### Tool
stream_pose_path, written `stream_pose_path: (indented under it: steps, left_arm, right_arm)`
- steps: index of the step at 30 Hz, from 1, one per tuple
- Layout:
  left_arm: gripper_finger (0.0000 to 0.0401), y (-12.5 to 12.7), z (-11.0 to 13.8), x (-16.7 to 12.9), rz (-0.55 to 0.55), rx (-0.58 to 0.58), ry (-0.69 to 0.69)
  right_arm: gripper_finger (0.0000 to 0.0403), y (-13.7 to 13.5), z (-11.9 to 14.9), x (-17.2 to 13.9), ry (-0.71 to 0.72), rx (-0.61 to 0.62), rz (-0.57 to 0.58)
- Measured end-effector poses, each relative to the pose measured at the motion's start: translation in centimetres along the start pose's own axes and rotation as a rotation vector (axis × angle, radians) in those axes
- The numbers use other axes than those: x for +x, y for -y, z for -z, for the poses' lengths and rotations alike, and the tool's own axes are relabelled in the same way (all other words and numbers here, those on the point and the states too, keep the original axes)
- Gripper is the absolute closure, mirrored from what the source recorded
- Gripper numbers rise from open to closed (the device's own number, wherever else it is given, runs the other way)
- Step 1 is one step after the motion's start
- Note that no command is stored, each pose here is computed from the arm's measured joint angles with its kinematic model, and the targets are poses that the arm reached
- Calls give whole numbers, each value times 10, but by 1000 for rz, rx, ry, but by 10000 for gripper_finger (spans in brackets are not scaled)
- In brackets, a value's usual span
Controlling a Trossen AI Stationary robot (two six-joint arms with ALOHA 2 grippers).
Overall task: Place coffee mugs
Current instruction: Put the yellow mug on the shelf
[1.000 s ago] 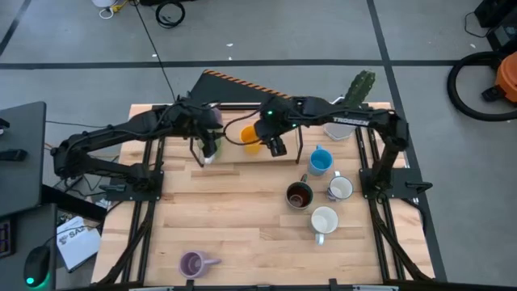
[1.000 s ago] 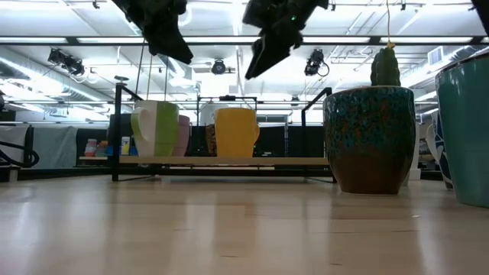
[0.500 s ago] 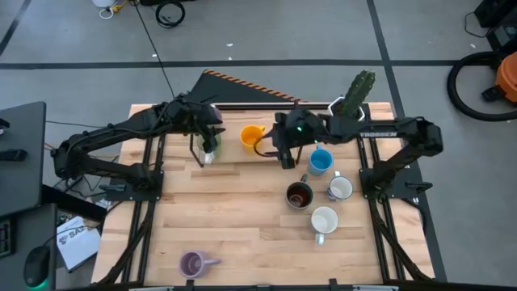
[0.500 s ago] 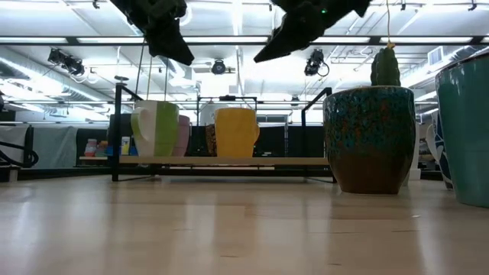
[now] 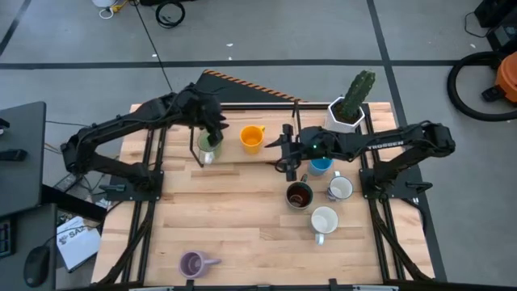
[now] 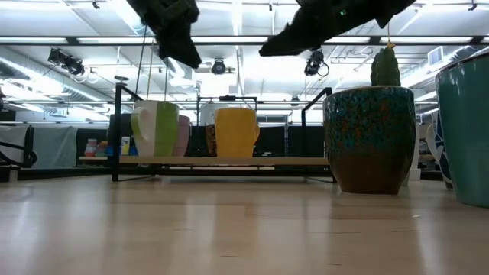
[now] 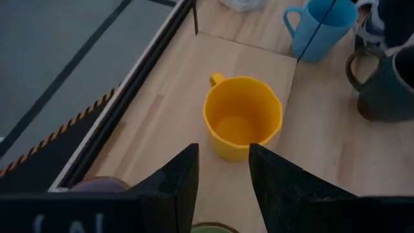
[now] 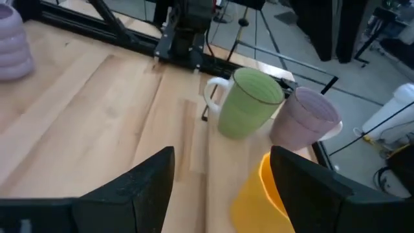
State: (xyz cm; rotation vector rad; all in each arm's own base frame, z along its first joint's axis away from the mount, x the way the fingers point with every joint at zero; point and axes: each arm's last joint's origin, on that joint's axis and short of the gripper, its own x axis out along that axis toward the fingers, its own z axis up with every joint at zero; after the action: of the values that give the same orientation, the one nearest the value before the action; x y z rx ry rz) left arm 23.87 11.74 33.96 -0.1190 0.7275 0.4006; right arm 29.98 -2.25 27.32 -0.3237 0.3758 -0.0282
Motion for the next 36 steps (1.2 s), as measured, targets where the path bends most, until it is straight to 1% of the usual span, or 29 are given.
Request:
stream_pose_path:
  steps: [2,4,8,10,13,15,19,22,25,27,30,36]
  left_arm:
    - [260,1,-8,5,4,21,-12]
    - [260,0,-9,9,8,48,-65]
    - [260,1,-10,20,22,91,-134]
    - [260,3,-10,24,30,138,-145]
    - [260,8,-10,28,41,245,-147]
    - [260,11,-12,29,40,275,-132]
    - [260,17,-16,29,48,285,-90]
    - [260,22,-18,29,57,252,-75]
    - [260,27,-18,30,60,231,-74]
    - [260,29,-18,30,51,236,-76]
    - [260,29,-18,30,28,250,-78]
    - [260,28,-19,30,4,265,-64]
  right_arm:
    - [142,-2,2,-2,-4,30,-4]
    - [142,-5,4,-3,-9,48,-13]
    - [142,-17,11,-4,-23,39,-28]
    - [142,-23,14,-4,-39,30,-21]
    - [142,-32,18,-4,-49,22,-2]
    - [142,-40,19,-5,-53,20,3]
    - [142,-54,21,-6,-36,6,11]
    - [142,-64,27,-9,-24,-6,18]
    - [142,-72,31,-13,-3,-33,51]
    - [142,-74,31,-18,5,-53,81]
    - [142,-73,27,-28,33,-49,110]
    - [142,-72,30,-39,75,-40,77]
